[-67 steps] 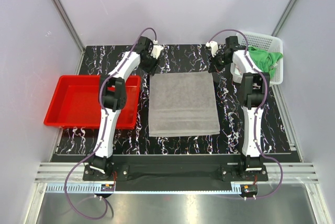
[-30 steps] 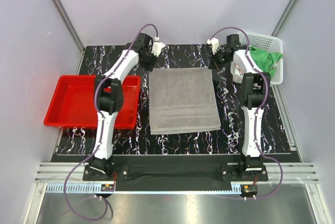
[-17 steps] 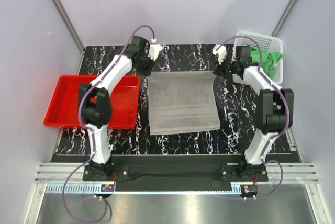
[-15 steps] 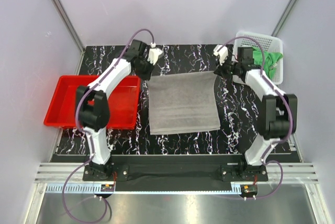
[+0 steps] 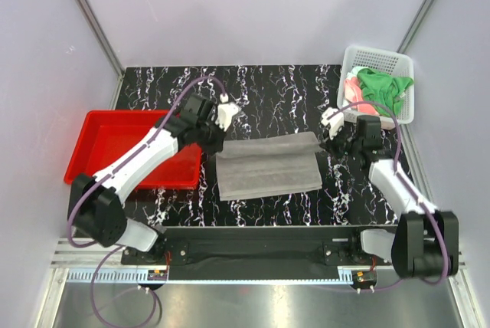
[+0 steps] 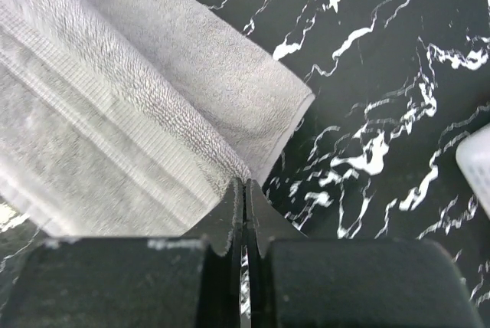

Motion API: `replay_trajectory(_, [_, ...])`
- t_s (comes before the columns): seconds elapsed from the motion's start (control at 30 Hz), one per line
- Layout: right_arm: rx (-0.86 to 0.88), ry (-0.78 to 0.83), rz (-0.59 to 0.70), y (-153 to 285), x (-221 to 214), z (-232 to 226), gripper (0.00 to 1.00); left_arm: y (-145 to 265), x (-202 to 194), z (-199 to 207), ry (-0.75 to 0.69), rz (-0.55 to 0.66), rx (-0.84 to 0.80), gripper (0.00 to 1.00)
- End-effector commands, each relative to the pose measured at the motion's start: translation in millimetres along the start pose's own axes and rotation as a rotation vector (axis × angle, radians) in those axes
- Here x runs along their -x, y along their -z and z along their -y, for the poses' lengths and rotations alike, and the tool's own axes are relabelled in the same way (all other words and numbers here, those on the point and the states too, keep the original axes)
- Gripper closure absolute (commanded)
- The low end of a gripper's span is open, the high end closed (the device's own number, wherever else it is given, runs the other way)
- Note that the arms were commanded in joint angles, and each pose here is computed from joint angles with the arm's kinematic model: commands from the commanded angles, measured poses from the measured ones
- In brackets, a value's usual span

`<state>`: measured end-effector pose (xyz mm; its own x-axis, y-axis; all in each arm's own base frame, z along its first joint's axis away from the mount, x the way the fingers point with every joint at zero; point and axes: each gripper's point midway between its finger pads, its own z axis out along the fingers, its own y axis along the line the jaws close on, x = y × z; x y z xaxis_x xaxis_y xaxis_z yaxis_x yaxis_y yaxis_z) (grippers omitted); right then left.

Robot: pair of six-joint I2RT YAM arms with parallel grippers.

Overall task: Fold and stack the towels
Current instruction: Fold the towel

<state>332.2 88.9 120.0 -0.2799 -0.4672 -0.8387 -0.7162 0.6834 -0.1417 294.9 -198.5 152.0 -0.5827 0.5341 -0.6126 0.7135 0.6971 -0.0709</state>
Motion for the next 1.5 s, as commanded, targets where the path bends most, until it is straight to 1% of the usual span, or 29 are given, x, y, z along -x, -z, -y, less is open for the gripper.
replay_trajectory(0.0, [-0.071,0.002,0.030,12,10,-2,1.00,-3,-15,12,0.038,0.001,0.006,1.00])
replay_trajectory(0.13, [-0.094,-0.031,0.005,23,4,-11,1.00,-2,-30,29,0.049,-0.026,-0.014,1.00])
replay_trajectory(0.2, [-0.096,-0.050,-0.038,24,-8,-17,1.00,-1,-37,37,0.043,-0.038,-0.021,1.00])
replay_trajectory(0.37, [-0.031,-0.074,-0.083,22,-18,-42,1.00,0,-55,43,0.059,-0.080,-0.020,1.00])
replay_trajectory(0.57, [0.007,-0.135,-0.197,23,-39,-56,0.99,2,-64,53,0.055,-0.101,-0.032,1.00])
replay_trajectory(0.6, [0.009,-0.134,-0.226,25,-44,-57,1.00,2,-65,55,0.055,-0.105,-0.036,1.00])
replay_trajectory(0.8, [0.006,-0.128,-0.245,30,-43,-59,0.98,-9,-84,70,0.066,-0.187,-0.071,0.94])
replay_trajectory(0.83, [0.015,-0.131,-0.251,29,-42,-60,0.95,-11,-89,72,0.063,-0.210,-0.076,0.89])
replay_trajectory(0.87, [0.022,-0.140,-0.258,29,-43,-61,0.87,-11,-91,74,0.059,-0.220,-0.077,0.87])
replay_trajectory(0.9, [0.028,-0.152,-0.276,30,-44,-63,0.82,-11,-91,75,0.044,-0.224,-0.065,0.85])
replay_trajectory(0.93, [0.033,-0.155,-0.282,30,-42,-62,0.76,-7,-91,76,0.075,-0.224,-0.054,0.81])
replay_trajectory(0.97, [0.043,-0.161,-0.283,31,-40,-63,0.68,-4,-90,75,0.074,-0.223,-0.043,0.72])
replay_trajectory(1.0, [0.057,-0.166,-0.294,34,-40,-66,0.66,2,-88,76,0.075,-0.216,-0.036,0.67])
replay_trajectory(1.07, [0.060,-0.170,-0.284,39,-29,-65,0.62,8,-82,72,0.069,-0.189,-0.009,0.64])
replay_trajectory(1.1, [0.061,-0.185,-0.294,43,-27,-66,0.59,11,-78,70,0.066,-0.175,0.004,0.63])
replay_trajectory(1.13, [0.052,-0.195,-0.273,45,-14,-62,0.57,15,-68,69,0.064,-0.143,0.014,0.62])
replay_trajectory(1.17, [0.081,-0.236,-0.260,45,-7,-68,0.54,14,-63,67,0.070,-0.127,0.024,0.61])
replay_trajectory(1.2, [0.091,-0.258,-0.247,45,0,-70,0.41,12,-57,69,0.079,-0.109,0.019,0.60])
replay_trajectory(1.23, [0.096,-0.276,-0.230,44,9,-68,0.34,10,-52,68,0.090,-0.096,0.024,0.60])
replay_trajectory(1.27, [0.094,-0.316,-0.220,43,15,-68,0.34,7,-51,64,0.104,-0.088,0.049,0.60])
replay_trajectory(1.33, [0.051,-0.380,-0.208,37,29,-57,0.40,-4,-48,66,0.139,-0.075,0.043,0.62])
replay_trajectory(1.37, [0.015,-0.441,-0.215,35,32,-51,0.43,-8,-49,67,0.153,-0.075,0.042,0.62])
replay_trajectory(1.4, [-0.016,-0.493,-0.228,29,35,-43,0.54,-13,-46,69,0.176,-0.057,0.032,0.62])
replay_trajectory(1.43, [-0.059,-0.592,-0.236,26,38,-38,0.58,-17,-48,72,0.188,-0.058,0.018,0.63])
replay_trajectory(1.47, [-0.082,-0.627,-0.295,21,29,-35,0.61,-23,-49,76,0.219,-0.048,-0.004,0.63])
